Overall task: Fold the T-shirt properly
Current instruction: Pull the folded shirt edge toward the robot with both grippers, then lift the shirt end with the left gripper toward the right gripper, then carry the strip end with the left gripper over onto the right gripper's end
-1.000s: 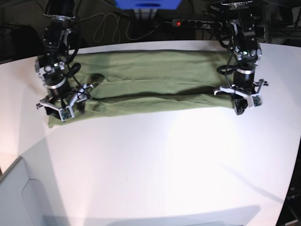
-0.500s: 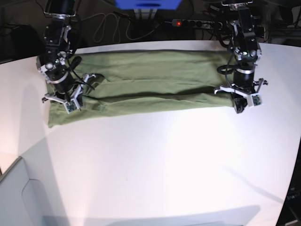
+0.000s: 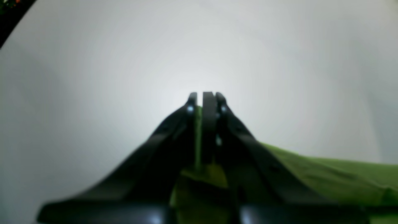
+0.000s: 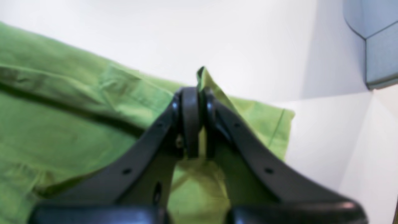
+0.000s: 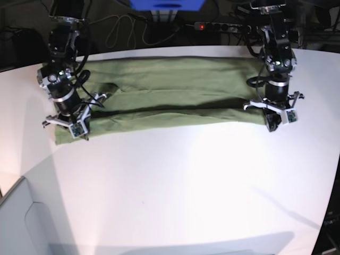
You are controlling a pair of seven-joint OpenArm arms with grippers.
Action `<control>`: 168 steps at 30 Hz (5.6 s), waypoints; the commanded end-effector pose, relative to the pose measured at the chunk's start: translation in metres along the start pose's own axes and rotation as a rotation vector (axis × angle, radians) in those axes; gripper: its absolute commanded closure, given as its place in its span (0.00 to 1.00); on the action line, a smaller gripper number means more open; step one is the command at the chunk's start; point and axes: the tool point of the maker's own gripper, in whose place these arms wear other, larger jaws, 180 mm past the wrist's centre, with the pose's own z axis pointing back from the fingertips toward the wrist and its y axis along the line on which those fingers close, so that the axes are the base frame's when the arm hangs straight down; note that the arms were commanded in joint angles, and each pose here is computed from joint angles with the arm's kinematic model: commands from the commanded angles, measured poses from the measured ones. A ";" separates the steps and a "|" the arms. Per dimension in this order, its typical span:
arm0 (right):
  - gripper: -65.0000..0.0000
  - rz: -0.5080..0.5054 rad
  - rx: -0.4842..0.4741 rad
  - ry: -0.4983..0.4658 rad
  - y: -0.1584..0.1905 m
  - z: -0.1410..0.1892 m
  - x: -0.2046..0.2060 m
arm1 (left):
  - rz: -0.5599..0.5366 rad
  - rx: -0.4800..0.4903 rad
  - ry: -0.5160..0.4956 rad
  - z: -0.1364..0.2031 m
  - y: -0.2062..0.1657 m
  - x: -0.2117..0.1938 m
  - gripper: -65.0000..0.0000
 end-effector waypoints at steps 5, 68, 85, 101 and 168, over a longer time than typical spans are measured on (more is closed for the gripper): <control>1.00 0.005 -0.050 -0.073 -0.021 0.004 0.023 | -0.019 -0.005 -0.098 -0.009 0.001 0.035 1.00; 1.00 -0.051 -0.033 0.125 -0.001 0.045 -0.066 | -0.024 0.023 0.152 0.032 0.018 -0.063 1.00; 1.00 -0.047 0.006 0.152 0.020 0.058 -0.076 | -0.019 0.022 0.161 0.026 0.017 -0.067 1.00; 0.21 0.028 -0.078 0.111 -0.014 0.073 -0.054 | -0.032 0.012 0.127 0.041 0.013 -0.052 0.51; 0.20 -0.096 0.040 0.239 0.013 0.017 -0.101 | 0.070 -0.302 0.028 0.077 -0.136 -0.015 1.00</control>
